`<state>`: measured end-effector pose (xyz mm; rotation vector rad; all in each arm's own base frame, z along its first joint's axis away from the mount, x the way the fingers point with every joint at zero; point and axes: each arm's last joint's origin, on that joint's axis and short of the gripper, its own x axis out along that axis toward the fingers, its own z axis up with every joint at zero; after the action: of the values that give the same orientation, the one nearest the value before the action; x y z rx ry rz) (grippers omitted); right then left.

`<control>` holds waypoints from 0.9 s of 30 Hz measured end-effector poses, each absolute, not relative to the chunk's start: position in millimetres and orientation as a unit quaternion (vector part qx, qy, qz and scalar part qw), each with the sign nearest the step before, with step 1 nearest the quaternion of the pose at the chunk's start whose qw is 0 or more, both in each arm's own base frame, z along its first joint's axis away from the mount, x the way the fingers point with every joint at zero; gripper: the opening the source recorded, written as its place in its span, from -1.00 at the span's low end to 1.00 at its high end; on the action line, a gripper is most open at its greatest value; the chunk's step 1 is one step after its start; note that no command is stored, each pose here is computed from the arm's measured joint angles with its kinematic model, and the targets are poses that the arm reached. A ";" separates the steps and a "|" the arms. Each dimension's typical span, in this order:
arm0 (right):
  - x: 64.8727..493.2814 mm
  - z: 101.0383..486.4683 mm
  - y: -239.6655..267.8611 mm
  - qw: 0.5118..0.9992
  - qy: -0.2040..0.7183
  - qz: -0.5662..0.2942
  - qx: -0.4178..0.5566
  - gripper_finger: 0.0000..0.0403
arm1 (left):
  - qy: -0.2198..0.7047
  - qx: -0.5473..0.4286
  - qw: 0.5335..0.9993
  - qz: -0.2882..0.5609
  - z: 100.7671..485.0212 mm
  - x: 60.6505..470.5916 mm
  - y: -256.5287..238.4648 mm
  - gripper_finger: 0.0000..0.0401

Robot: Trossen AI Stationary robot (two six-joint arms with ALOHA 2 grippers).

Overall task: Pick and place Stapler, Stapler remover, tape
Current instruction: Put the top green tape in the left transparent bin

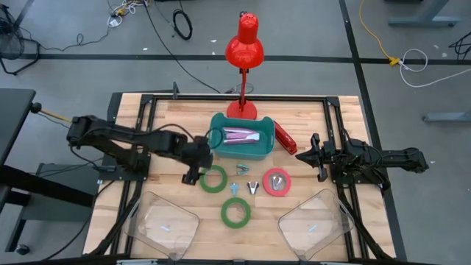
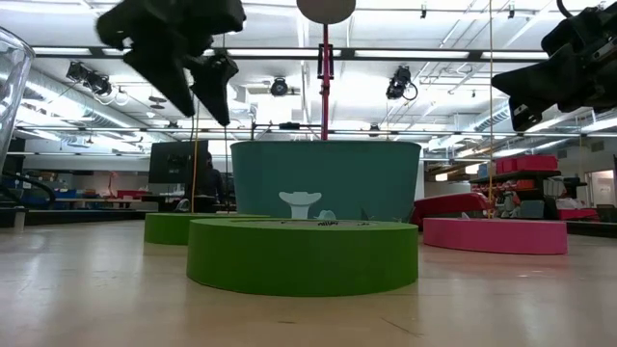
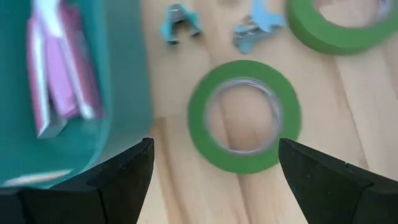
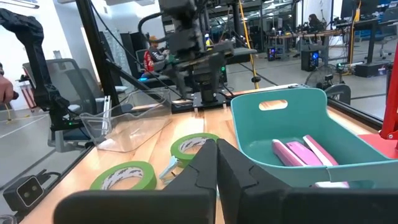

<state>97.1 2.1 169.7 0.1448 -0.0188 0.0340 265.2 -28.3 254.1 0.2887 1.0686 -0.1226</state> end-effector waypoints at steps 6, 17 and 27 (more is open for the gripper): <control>97.1 169.7 2.1 0.997 -0.010 0.017 0.072 -0.97 | 0.496 0.197 0.836 -0.126 250.0 261.8 -48.5 0.73; 97.1 169.7 2.1 0.997 -0.009 0.017 0.072 -0.97 | 0.494 0.192 0.834 -0.154 248.3 261.5 -57.0 0.73; 97.2 169.9 2.1 0.997 -0.010 0.017 0.072 -0.97 | 0.520 0.177 0.818 -0.168 224.7 275.4 -64.0 0.73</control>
<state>97.2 2.1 169.9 0.1448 -0.0208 0.0345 275.4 -64.0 224.7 0.3764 1.1083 -0.3581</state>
